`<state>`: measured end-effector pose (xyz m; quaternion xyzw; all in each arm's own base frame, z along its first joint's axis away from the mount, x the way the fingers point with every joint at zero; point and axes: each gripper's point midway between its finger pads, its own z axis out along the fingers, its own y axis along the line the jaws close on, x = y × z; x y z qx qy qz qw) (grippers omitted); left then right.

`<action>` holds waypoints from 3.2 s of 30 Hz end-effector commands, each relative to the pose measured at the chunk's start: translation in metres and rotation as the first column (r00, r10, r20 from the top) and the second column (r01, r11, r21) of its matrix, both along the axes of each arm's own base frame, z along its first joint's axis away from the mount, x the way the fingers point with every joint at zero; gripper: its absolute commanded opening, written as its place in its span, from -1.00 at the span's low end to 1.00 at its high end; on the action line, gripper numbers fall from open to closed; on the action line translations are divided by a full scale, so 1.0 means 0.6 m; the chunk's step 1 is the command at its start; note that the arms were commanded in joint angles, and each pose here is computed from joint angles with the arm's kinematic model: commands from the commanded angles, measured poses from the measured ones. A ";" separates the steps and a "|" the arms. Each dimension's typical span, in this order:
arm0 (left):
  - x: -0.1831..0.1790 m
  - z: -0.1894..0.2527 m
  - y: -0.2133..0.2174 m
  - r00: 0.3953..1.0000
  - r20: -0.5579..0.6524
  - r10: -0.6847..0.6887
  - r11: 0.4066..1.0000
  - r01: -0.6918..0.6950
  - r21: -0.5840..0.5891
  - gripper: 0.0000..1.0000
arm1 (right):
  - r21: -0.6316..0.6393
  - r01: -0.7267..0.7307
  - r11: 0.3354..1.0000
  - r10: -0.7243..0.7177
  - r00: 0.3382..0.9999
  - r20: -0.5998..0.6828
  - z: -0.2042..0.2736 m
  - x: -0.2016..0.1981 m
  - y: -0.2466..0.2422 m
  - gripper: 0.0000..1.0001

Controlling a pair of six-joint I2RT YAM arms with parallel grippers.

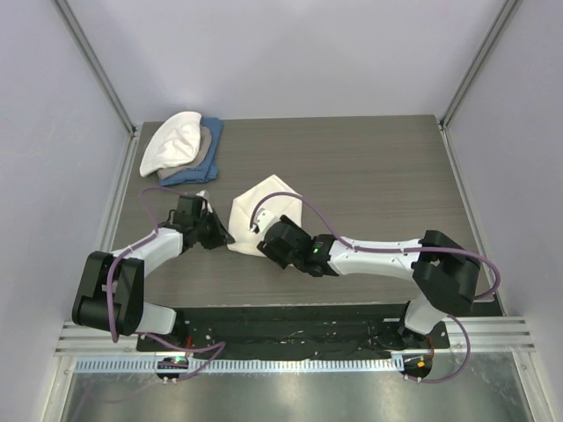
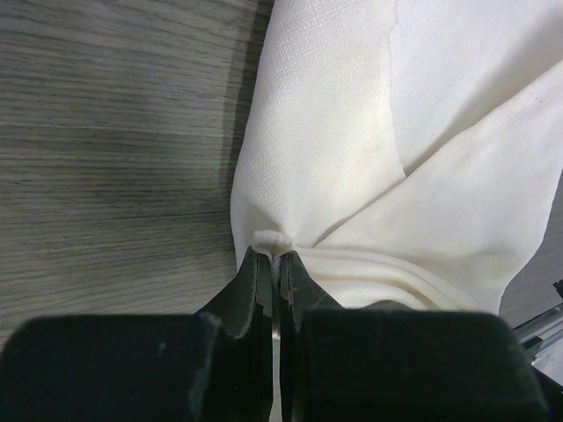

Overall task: Fold the napkin, place the utensils inside, and roll it up
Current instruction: Roll the napkin with the utensil

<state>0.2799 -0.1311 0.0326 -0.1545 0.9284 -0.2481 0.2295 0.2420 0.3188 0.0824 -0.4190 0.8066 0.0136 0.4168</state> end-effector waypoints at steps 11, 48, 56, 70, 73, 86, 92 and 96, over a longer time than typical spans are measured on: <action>0.004 0.005 0.010 1.000 -0.004 -0.001 0.999 0.001 0.035 -1.00 | -0.008 -0.069 0.998 0.069 0.997 -0.018 -0.015 -0.036 0.042 0.32; 0.016 -0.003 0.049 0.999 -0.013 0.043 0.984 -0.040 0.172 -1.00 | 0.195 -0.218 0.956 0.287 0.577 -0.765 -0.117 -0.151 0.037 -0.93; 0.013 -0.022 0.054 0.998 -0.047 0.045 0.980 -0.035 0.196 -1.00 | 0.212 -0.098 0.972 0.233 0.474 -0.849 -0.175 -0.133 0.011 -0.93; 0.012 -0.008 0.046 0.999 -0.042 0.030 0.985 -0.022 0.171 -1.00 | 0.329 -0.131 0.935 0.316 0.728 -0.609 0.044 -0.070 0.058 -0.15; 0.012 -0.007 0.044 0.999 -0.041 0.025 0.985 -0.018 0.169 -1.00 | 0.329 -0.166 0.930 0.339 0.736 -0.586 0.061 -0.084 0.077 0.07; 0.013 -0.003 0.044 0.999 -0.034 0.021 0.986 -0.015 0.167 -1.00 | 0.149 -0.242 0.959 0.274 0.650 -0.709 -0.043 -0.161 0.088 0.00; 0.014 0.001 0.043 0.999 -0.027 0.018 0.986 -0.013 0.164 -1.00 | 0.107 -0.202 0.974 0.218 0.675 -0.705 -0.050 -0.132 0.055 -0.03; 0.016 0.002 0.043 1.000 -0.025 0.016 0.987 -0.012 0.163 -1.00 | 0.123 -0.186 0.975 0.218 0.677 -0.703 -0.045 -0.119 0.046 -0.04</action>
